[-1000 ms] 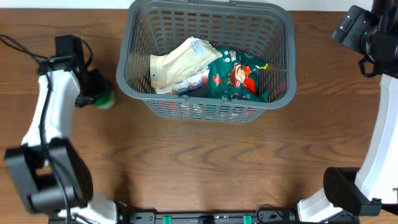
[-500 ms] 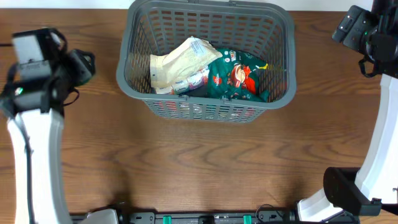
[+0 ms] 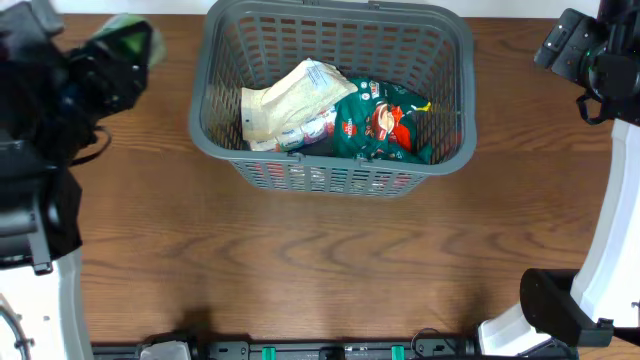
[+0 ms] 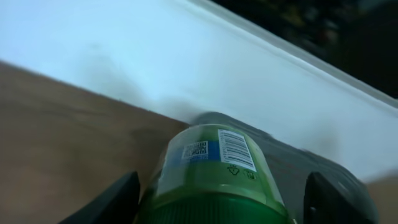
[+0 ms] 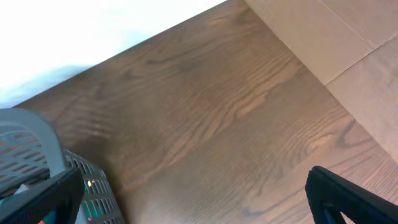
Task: Pack container
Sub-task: 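Carry the jar over the basket and lower it inside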
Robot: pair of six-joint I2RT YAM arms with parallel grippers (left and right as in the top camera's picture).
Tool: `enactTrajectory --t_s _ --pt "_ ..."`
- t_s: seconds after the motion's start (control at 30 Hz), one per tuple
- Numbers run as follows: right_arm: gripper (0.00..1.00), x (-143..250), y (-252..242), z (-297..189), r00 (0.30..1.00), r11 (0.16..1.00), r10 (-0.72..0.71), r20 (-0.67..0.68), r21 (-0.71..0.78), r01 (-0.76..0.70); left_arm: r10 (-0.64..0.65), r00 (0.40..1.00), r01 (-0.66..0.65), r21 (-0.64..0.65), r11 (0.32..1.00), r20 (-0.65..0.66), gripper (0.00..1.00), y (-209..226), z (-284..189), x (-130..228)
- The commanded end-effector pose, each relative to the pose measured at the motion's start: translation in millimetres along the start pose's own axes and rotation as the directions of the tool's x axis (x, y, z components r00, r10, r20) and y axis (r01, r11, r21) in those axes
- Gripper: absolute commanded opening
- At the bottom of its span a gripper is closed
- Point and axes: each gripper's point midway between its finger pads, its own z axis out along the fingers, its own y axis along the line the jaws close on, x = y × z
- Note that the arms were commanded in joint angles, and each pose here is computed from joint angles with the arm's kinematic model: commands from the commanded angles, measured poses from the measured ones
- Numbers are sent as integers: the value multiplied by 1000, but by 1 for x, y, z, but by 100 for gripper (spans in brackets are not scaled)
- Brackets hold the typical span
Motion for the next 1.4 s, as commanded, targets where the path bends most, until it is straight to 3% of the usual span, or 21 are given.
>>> enactTrajectory --t_s 0.0,0.23,0.7,1.17,1.37 --pt "99 -3 -5 -3 1000 1000 22 16 14 -22 101 994 -91 220 971 -33 5 -52 3 8" --pt "99 -3 -5 -3 1000 1000 22 16 14 -22 214 973 -168 363 917 -90 6 -98 27 39" --pt "99 -3 -5 -3 1000 1000 22 16 14 -22 333 876 -150 461 875 -349 6 -133 112 144" --pt "99 -3 -5 -3 1000 1000 22 16 14 -22 360 754 -292 211 933 -549 6 -72 158 211" --pt "99 -3 -5 -3 1000 1000 22 16 14 -22 343 709 -302 175 937 -616 6 -56 168 233"
